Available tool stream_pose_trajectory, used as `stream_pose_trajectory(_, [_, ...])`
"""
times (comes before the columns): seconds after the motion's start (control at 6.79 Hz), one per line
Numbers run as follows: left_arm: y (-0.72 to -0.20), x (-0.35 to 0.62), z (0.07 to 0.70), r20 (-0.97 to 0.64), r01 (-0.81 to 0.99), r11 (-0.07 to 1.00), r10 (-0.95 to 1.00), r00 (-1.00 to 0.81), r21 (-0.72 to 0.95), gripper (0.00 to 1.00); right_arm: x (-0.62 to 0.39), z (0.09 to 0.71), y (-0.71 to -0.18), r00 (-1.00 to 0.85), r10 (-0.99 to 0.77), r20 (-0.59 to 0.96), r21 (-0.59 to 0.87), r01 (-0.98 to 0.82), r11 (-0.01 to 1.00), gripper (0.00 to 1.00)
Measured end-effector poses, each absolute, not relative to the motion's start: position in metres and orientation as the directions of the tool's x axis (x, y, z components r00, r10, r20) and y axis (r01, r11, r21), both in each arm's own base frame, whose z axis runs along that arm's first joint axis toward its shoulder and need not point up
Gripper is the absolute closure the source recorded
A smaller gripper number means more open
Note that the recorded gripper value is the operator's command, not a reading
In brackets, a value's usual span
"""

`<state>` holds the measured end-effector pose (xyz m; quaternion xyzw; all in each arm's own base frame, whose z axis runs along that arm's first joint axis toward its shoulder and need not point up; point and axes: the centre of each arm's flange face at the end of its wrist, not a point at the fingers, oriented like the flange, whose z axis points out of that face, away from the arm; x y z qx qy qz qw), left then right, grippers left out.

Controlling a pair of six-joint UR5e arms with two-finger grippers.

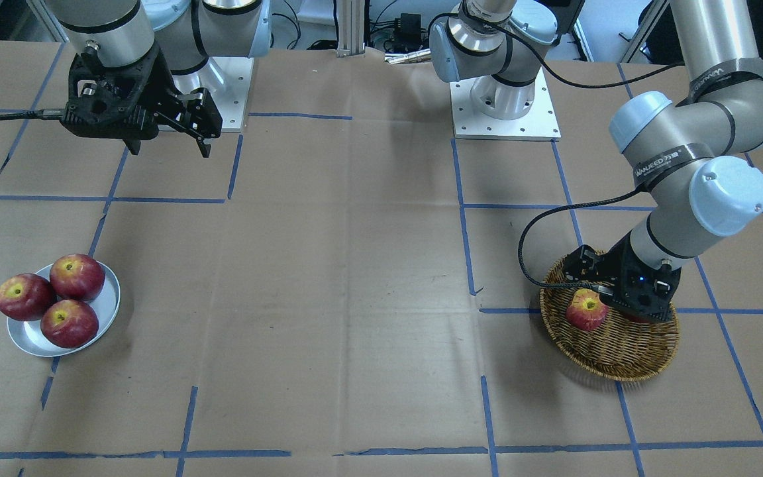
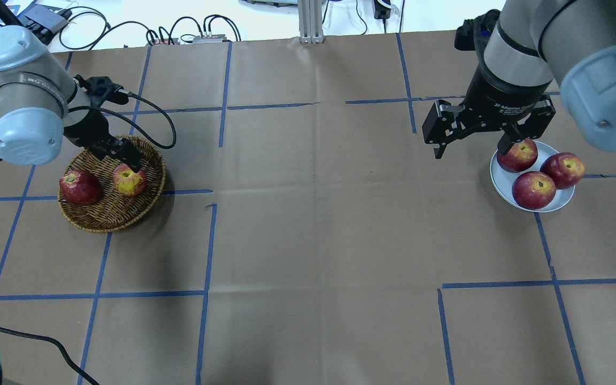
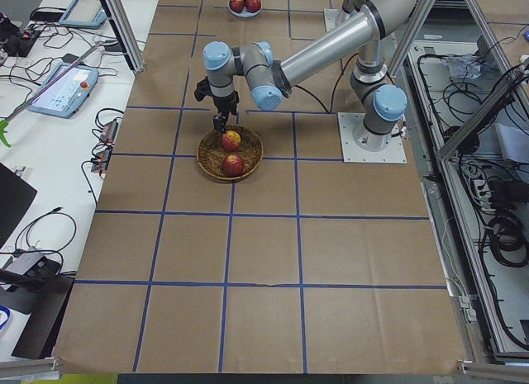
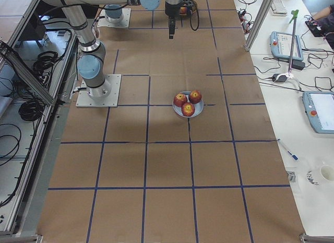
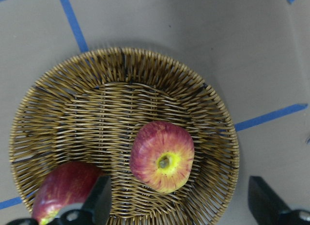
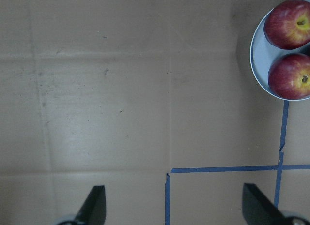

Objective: Transfer apple from basket to plate
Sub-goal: 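Lower the left gripper into the wicker basket over the yellow-red apple, then close the left gripper on the yellow-red apple and lift it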

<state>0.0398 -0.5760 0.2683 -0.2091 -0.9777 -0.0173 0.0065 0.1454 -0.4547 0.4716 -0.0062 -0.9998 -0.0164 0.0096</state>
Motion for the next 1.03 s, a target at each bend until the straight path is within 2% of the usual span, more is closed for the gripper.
stream_pose_trajectory(0.29, [-0.584, 0.044, 0.234, 0.012, 0.443, 0.896, 0.443, -0.897, 0.029, 0.01, 0.145, 0.470, -0.453, -1.000, 0.011, 0.020, 0.032, 0.012, 0.999, 0.00])
stream_pose_trajectory(1.03, [-0.584, 0.058, 0.204, 0.038, 0.434, 0.898, 0.432, -0.901, 0.068, 0.01, 0.145, 0.470, -0.453, -1.000, 0.011, 0.018, 0.031, 0.012, 0.999, 0.00])
